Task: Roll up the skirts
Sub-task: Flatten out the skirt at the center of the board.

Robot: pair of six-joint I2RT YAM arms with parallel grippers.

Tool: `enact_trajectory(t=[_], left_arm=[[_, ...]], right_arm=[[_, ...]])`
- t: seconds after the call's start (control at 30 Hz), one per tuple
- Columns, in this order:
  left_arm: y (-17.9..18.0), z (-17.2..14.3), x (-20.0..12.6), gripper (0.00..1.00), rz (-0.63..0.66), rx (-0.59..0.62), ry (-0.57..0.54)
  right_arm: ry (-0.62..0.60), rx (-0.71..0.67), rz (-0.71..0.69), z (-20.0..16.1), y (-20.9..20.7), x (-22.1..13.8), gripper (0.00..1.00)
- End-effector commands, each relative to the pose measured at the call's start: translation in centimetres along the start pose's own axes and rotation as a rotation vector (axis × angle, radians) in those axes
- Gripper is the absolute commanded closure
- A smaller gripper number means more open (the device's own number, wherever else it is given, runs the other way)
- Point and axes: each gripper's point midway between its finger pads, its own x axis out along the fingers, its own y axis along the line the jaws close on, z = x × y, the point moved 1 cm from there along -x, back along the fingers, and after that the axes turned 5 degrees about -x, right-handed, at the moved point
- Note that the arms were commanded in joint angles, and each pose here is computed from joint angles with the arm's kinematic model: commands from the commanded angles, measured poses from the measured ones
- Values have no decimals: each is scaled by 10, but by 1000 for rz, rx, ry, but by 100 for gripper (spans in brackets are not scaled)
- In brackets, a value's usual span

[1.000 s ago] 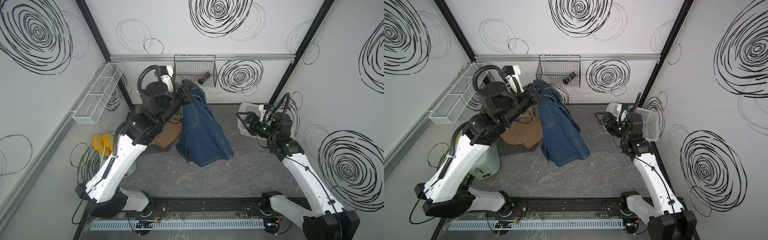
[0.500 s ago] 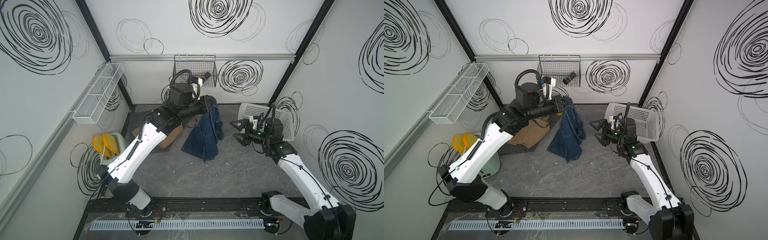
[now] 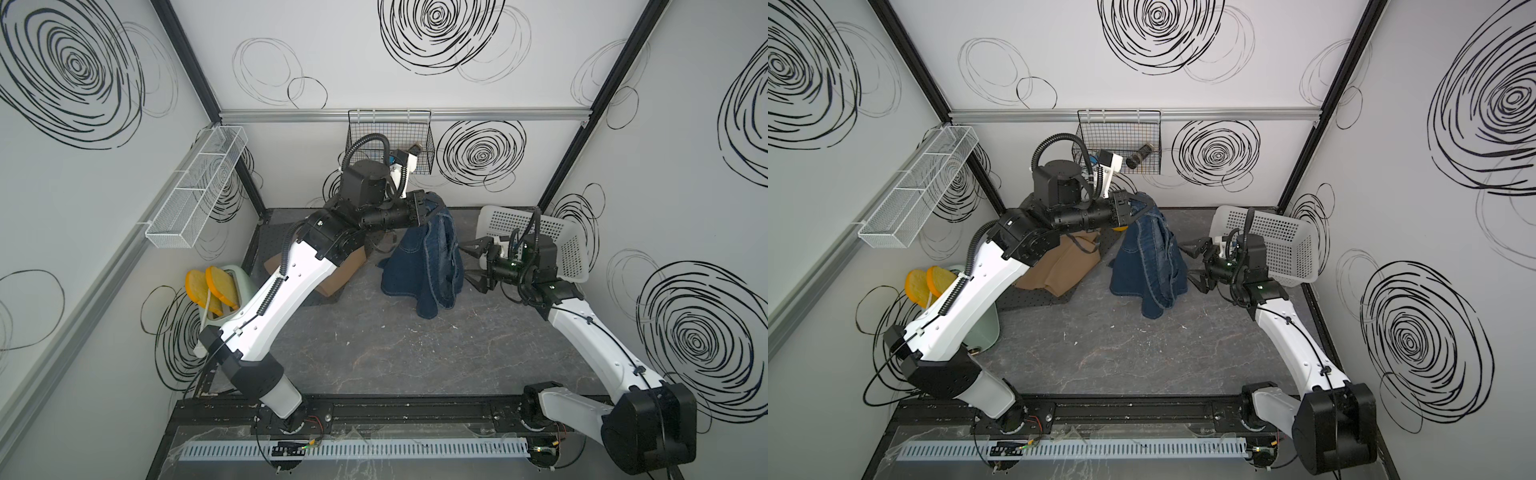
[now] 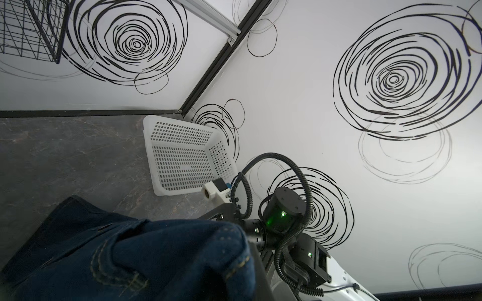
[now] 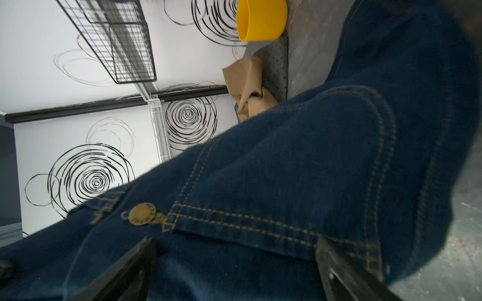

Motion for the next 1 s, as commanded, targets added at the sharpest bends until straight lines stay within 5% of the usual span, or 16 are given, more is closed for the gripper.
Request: enact_trajectory(t=[0.0,0.27,0.6,0.8,0.97], left_arm=[[-36,26,-24,100,-103,43,-119],[-16,43,-25,100,-70,-68,-241],[6,53,-29,100,-75,-350,-367],[18,49,-46,100,-124,-554,-500],[19,43,-51,100,-167,-649,-547]], right_arm=[[49,129,-4,-22,-21,1,2],[-14,126,22,-49,-35,-19,2],[145,72,106,-96,-16,23,2],[58,97,253,-95,-6,28,2],[10,149,238,-90,-15,40,2]])
